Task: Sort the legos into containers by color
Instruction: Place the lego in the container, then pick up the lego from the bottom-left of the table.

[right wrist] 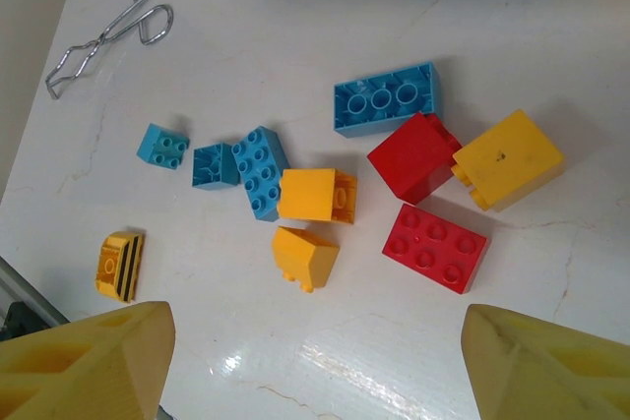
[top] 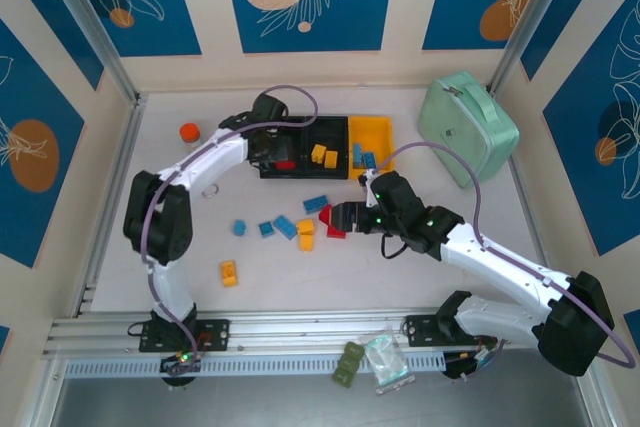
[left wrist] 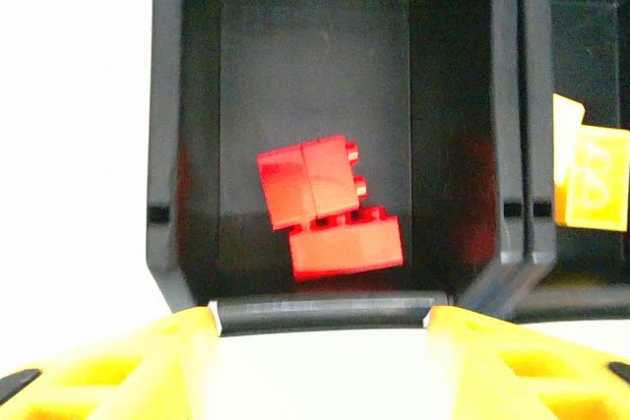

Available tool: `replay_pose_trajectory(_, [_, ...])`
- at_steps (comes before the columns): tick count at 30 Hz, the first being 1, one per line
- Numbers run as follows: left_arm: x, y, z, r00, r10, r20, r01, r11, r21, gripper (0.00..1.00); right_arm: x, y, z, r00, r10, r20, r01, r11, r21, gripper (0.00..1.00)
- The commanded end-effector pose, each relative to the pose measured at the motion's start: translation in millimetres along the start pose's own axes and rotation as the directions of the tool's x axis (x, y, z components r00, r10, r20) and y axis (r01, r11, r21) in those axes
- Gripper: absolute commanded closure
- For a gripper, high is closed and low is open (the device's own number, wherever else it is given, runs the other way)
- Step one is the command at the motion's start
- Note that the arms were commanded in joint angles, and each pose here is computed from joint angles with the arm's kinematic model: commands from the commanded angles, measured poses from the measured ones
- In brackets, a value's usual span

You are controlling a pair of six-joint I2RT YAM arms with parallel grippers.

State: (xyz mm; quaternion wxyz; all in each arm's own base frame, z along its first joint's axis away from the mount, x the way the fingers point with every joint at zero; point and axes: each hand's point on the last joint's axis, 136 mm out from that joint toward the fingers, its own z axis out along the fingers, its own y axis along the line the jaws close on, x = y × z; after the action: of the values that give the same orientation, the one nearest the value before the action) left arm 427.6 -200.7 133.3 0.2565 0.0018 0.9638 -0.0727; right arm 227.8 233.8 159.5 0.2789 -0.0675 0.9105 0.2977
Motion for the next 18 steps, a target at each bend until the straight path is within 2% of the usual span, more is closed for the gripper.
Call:
replay_pose_trajectory(1, [17,0,-20,1.000,0.027,-0.011,-0.026,0.999,0.032,0.42,2,0,-6,1.000,0.015,-0.011,-0.015,1.000,-0.004,0.23])
replay_pose_trajectory(10, [98,37,-63,0.993,0.040,-0.109,-0.037,0.999,0.025,0.39,21,23,-6,0.992,-0.099,-0.073,0.089,0.987,-0.133,0.23])
replay_pose_trajectory(18, [187,88,-88,0.966,-0.033,-0.255,0.011,0.996,-0.088,0.35,41,52,-1,0.967,-0.224,-0.122,0.187,0.948,-0.257,0.22])
